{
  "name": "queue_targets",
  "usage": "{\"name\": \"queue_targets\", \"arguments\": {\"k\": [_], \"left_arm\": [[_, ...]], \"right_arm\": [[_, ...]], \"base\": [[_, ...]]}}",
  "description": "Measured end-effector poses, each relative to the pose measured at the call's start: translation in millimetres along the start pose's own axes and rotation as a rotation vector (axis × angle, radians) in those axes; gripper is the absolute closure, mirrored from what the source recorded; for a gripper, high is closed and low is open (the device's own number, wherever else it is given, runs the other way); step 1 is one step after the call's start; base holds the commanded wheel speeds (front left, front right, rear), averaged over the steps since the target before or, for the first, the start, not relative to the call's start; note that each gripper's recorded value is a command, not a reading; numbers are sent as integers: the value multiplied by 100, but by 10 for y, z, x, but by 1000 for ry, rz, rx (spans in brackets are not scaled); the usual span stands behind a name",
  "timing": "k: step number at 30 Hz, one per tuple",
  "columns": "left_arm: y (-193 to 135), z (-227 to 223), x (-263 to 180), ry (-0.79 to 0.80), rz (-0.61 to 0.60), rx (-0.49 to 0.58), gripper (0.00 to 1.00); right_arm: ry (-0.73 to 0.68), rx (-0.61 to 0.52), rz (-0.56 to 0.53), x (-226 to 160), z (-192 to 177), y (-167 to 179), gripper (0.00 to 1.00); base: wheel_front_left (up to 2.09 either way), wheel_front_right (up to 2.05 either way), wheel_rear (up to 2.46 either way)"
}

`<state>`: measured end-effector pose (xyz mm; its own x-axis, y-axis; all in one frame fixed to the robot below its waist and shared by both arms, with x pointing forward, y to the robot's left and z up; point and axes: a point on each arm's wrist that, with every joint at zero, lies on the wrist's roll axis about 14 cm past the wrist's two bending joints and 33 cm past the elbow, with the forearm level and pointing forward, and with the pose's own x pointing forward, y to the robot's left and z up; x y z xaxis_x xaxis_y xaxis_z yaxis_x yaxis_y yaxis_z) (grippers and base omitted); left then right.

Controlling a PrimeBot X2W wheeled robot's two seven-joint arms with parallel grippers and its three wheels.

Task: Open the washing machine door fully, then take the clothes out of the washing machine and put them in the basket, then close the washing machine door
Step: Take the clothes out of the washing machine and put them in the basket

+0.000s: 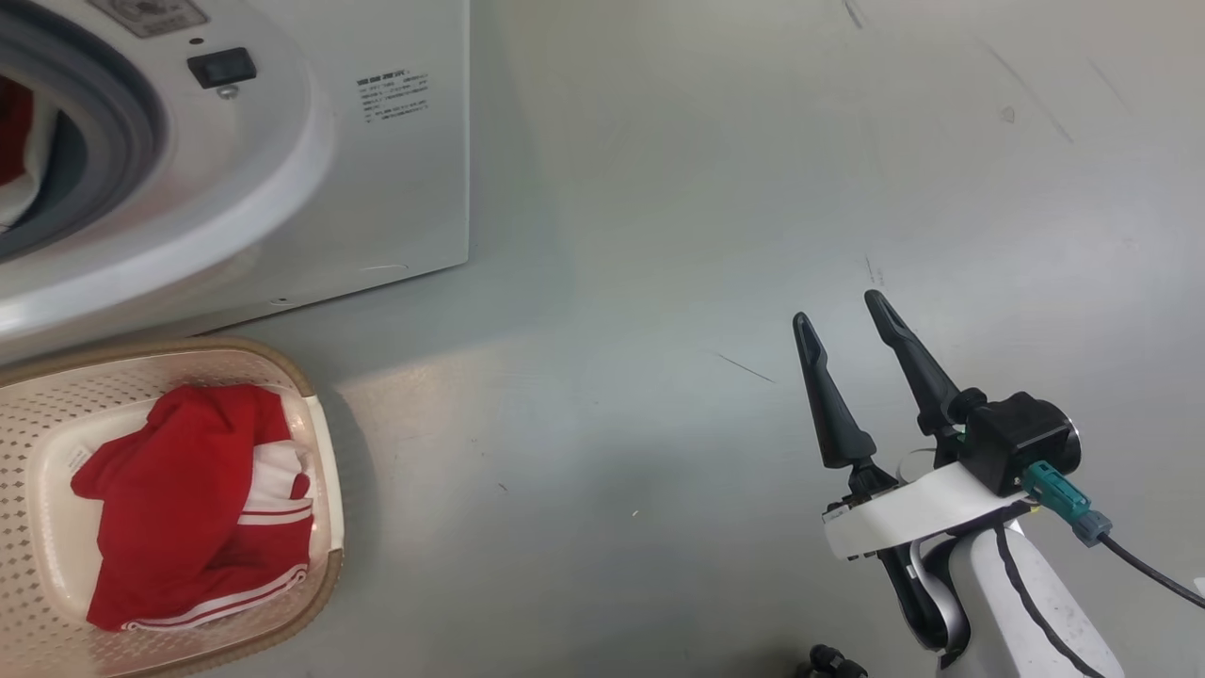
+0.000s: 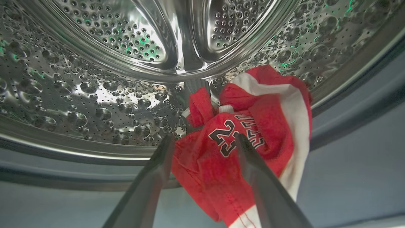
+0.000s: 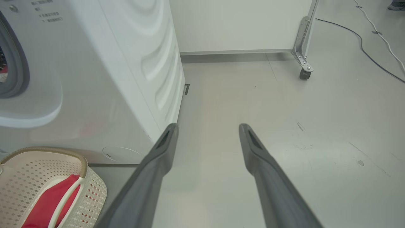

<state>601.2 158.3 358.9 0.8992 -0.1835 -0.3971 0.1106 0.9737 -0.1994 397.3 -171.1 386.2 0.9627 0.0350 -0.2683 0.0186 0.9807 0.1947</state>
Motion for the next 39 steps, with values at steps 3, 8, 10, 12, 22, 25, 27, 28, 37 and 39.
{"name": "queue_targets", "arguments": {"k": [3, 8, 10, 12, 22, 25, 27, 28, 37, 39], "left_arm": [[-42, -76, 108, 49, -14, 17, 0], [-119, -280, 225, 148, -32, 36, 0], [-128, -328, 254, 181, -36, 44, 0], [-119, -360, 278, 210, -34, 50, 0], [-117, -382, 396, 277, -34, 58, 0], [-164, -392, 426, 290, -48, 67, 0], [-173, -407, 435, 296, -52, 70, 0], [-174, -414, 438, 298, -53, 71, 0], [-210, -399, 502, 303, -63, 66, 100], [-238, -431, 502, 311, -68, 59, 100]], "right_arm": [[2, -5, -11, 17, -6, -39, 0], [9, -10, -27, 32, -29, -91, 0], [14, -11, -31, 30, -44, -101, 0], [17, -11, -30, 31, -54, -99, 0], [13, -16, -26, 69, -52, -90, 0], [17, -17, -28, 68, -63, -95, 0], [18, -17, -29, 70, -67, -99, 0], [18, -17, -29, 72, -67, -100, 0], [7, -23, -36, 120, -37, -114, 0], [7, -23, -37, 124, -35, -118, 0]], "base": [[0, 0, 0], [0, 0, 0], [0, 0, 0], [0, 0, 0], [0, 0, 0], [0, 0, 0], [0, 0, 0], [0, 0, 0], [0, 0, 0], [0, 0, 0]]}}
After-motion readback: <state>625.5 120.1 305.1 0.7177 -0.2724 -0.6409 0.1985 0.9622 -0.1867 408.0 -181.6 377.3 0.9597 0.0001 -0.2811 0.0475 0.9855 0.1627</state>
